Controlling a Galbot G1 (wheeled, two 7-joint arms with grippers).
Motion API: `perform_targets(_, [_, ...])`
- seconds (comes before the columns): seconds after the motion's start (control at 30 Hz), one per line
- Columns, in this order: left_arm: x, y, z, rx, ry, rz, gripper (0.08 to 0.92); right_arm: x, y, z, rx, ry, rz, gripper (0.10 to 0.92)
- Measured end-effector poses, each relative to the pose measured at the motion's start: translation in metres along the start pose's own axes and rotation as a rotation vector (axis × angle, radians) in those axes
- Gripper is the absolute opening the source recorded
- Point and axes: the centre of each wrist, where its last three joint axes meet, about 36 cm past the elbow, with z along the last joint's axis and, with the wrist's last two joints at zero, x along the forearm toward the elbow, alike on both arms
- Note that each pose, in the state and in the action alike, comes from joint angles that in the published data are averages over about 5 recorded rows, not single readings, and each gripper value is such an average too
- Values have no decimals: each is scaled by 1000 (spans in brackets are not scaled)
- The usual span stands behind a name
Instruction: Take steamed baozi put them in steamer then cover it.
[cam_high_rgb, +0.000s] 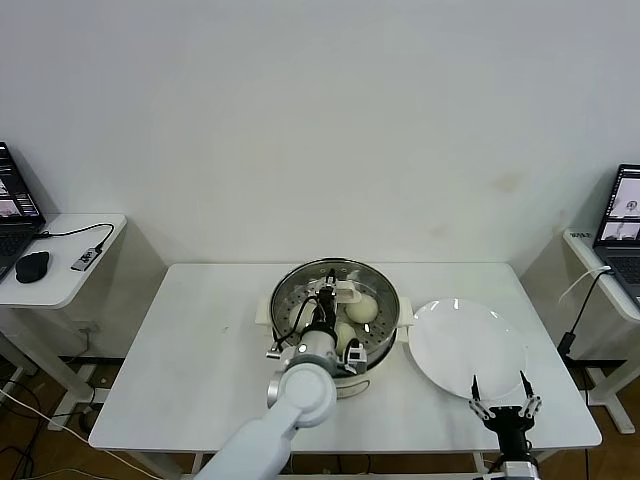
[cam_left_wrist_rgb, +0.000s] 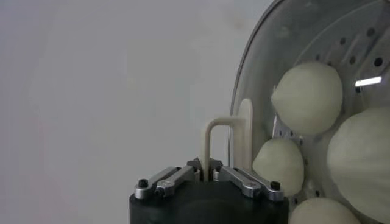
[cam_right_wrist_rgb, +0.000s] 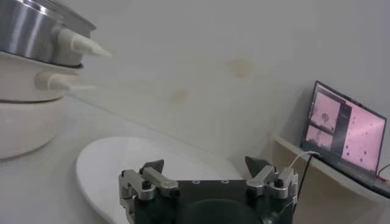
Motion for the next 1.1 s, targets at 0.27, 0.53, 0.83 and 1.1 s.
perform_targets(0.27, [4, 0, 2, 8, 3, -18, 328, 0, 2, -1, 1, -2, -5, 823])
perform_targets(0.53, [17, 2, 4, 21, -6, -37, 562, 0, 4, -2, 2, -3, -10, 823])
perform_targets(0.83, [54, 5, 14, 69, -32, -47, 800, 1, 4, -3, 7, -3, -15, 823])
perform_targets(1.1, [106, 15, 42, 183, -64, -77, 823, 2, 7, -3, -1, -11, -23, 823])
